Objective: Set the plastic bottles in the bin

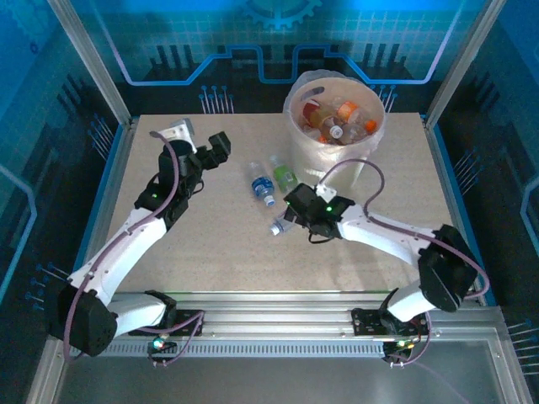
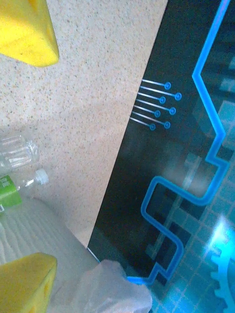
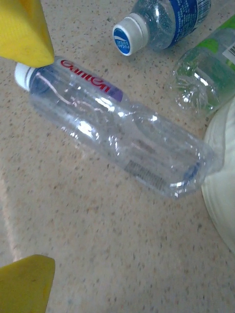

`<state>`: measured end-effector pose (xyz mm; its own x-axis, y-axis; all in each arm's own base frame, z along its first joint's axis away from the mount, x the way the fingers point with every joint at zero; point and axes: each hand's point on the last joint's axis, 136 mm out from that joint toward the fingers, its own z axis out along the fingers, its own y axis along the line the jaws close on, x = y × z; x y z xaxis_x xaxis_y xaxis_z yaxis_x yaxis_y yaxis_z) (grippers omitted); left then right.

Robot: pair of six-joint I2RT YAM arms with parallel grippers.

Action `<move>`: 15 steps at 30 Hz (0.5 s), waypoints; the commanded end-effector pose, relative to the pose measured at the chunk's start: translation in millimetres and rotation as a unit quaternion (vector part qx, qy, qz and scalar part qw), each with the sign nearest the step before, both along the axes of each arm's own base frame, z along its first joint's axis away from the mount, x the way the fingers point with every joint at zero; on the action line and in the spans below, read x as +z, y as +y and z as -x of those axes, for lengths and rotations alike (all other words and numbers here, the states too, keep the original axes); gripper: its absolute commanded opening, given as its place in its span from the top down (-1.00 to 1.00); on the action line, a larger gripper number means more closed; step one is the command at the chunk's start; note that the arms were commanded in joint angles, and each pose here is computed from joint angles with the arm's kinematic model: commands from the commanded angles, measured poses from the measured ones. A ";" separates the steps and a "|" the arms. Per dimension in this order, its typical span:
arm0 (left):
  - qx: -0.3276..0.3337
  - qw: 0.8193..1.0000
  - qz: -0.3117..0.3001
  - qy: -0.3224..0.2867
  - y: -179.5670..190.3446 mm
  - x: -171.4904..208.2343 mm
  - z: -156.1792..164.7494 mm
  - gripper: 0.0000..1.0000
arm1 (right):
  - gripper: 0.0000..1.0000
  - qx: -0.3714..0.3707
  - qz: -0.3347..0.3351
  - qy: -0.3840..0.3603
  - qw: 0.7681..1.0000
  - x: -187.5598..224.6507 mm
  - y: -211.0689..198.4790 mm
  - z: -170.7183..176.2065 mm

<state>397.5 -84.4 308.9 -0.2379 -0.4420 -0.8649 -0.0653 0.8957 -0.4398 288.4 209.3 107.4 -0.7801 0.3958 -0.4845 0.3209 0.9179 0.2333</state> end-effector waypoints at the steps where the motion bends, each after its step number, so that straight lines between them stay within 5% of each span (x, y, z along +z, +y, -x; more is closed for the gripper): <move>1: 0.020 1.000 0.016 0.009 13.3 -8.1 5.2 -0.98 | -0.99 0.001 -0.028 -0.018 0.999 4.7 26.7 -17.9; 15: 0.030 0.998 0.031 0.034 25.7 -30.9 6.6 -0.98 | -1.00 -0.017 0.033 0.010 0.999 -48.7 36.4 -47.1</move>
<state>395.4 -61.8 277.8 -0.2733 -0.4861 -0.8301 -0.1499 0.8739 -0.4624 325.1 244.8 58.9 -0.7994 0.3725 -0.4713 0.3339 0.9277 0.1669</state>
